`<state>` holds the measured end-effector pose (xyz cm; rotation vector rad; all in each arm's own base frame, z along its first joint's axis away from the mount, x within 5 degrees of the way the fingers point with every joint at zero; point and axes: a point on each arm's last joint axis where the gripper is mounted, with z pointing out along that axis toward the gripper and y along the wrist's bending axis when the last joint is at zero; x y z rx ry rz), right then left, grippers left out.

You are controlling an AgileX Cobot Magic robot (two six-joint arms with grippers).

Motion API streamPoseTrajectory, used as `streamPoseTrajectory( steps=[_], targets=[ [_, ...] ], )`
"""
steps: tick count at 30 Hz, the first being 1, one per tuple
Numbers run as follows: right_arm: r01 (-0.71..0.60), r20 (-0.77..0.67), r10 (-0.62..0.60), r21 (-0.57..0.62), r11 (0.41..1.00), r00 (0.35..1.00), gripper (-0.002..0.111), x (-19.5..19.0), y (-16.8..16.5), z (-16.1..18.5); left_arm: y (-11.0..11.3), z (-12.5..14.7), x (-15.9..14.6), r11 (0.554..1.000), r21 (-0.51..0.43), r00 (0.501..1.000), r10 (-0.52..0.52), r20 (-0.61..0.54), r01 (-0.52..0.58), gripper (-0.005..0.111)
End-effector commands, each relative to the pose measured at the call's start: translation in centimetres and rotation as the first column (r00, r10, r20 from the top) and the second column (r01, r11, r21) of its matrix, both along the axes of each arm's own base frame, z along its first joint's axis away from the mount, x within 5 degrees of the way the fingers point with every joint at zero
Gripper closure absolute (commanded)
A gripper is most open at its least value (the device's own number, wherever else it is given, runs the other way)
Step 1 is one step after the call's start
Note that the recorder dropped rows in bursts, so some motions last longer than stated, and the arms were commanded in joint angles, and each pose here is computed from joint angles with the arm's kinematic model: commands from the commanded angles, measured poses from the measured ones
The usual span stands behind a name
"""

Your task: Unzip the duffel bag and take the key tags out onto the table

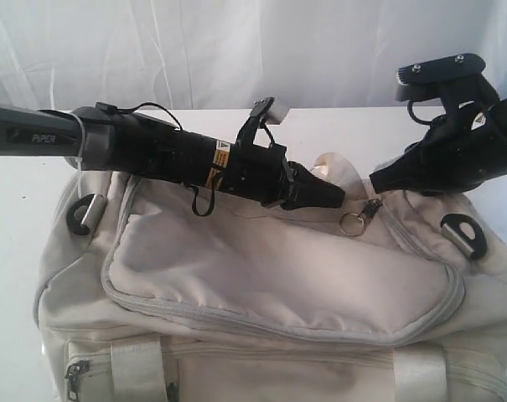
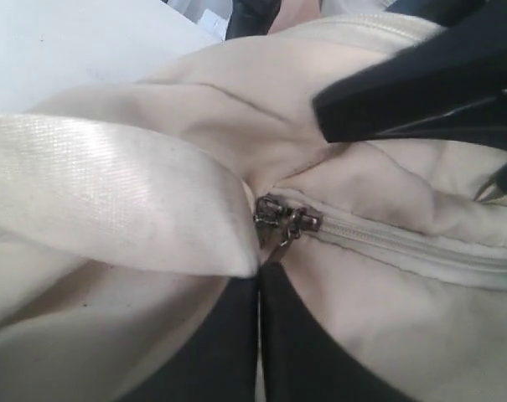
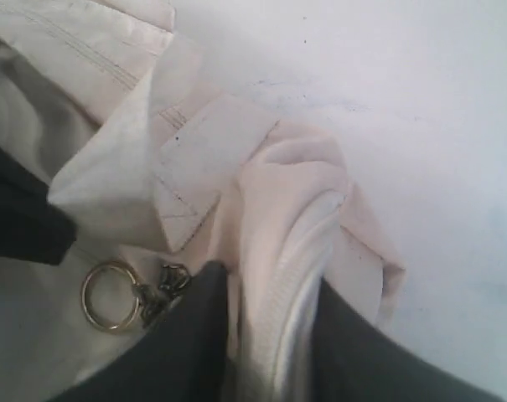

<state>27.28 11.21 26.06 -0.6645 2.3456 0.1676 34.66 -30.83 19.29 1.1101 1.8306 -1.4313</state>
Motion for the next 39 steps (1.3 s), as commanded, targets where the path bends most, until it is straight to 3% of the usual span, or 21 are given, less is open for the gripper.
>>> streamPoseTrajectory(
  steps=[1, 3, 5, 10, 16, 23, 27, 30, 32, 39],
  targets=[
    [-0.114, 0.142, 0.119, -0.046, 0.992, 0.983, 0.058, -1.1, 0.3, 3.2, 0.2, 1.2, -0.2, 0.999, -0.034, 1.000, -0.013, 0.017, 0.013, 0.107],
    [-0.140, 0.177, 0.147, -0.053, 0.989, 0.973, 0.047, -1.7, 0.5, 4.0, 0.3, 1.4, 0.0, 0.999, -0.054, 1.000, 0.006, 0.008, -0.006, 0.107],
    [-0.169, 0.196, 0.177, -0.058, 0.984, 0.964, 0.042, -2.2, 0.9, 4.5, 0.8, 1.6, 0.7, 0.996, -0.080, 0.999, 0.041, -0.009, -0.041, 0.107],
    [-0.306, 0.201, 0.335, -0.165, 0.938, 0.920, 0.046, -2.9, 2.1, 4.2, 2.3, 2.7, 2.1, 0.982, -0.142, 0.991, 0.123, -0.045, -0.128, 0.107],
    [-0.330, 0.170, 0.362, -0.190, 0.925, 0.916, 0.054, -2.3, 2.6, 3.0, 2.7, 5.0, 1.8, 0.976, -0.176, 0.991, 0.130, -0.007, -0.130, 0.107],
    [-0.369, 0.183, 0.416, -0.243, 0.897, 0.891, 0.054, -1.8, 2.9, 2.5, 3.1, 7.7, 1.1, 0.970, -0.209, 0.991, 0.132, 0.024, -0.124, 0.107],
    [-0.463, 0.179, 0.544, -0.351, 0.814, 0.820, 0.053, -2.1, 3.3, 2.5, 3.2, 8.2, 1.0, 0.968, -0.215, 0.991, 0.135, 0.005, -0.130, 0.107],
    [-0.600, 0.129, 0.722, -0.469, 0.648, 0.680, 0.043, -3.5, 4.9, 2.2, 3.2, 8.1, 1.0, 0.968, -0.213, 0.991, 0.134, 0.002, -0.130, 0.107],
    [-0.634, 0.105, 0.766, -0.496, 0.593, 0.635, 0.040, -4.0, 5.4, 2.1, 3.2, 8.1, 1.0, 0.968, -0.213, 0.991, 0.134, 0.002, -0.130, 0.107],
    [-0.627, 0.012, 0.827, -0.646, 0.435, 0.562, 0.045, -3.3, 5.0, 1.3, 3.2, 8.2, 1.0, 0.968, -0.213, 0.991, 0.136, -0.015, -0.136, 0.107]
  ],
)
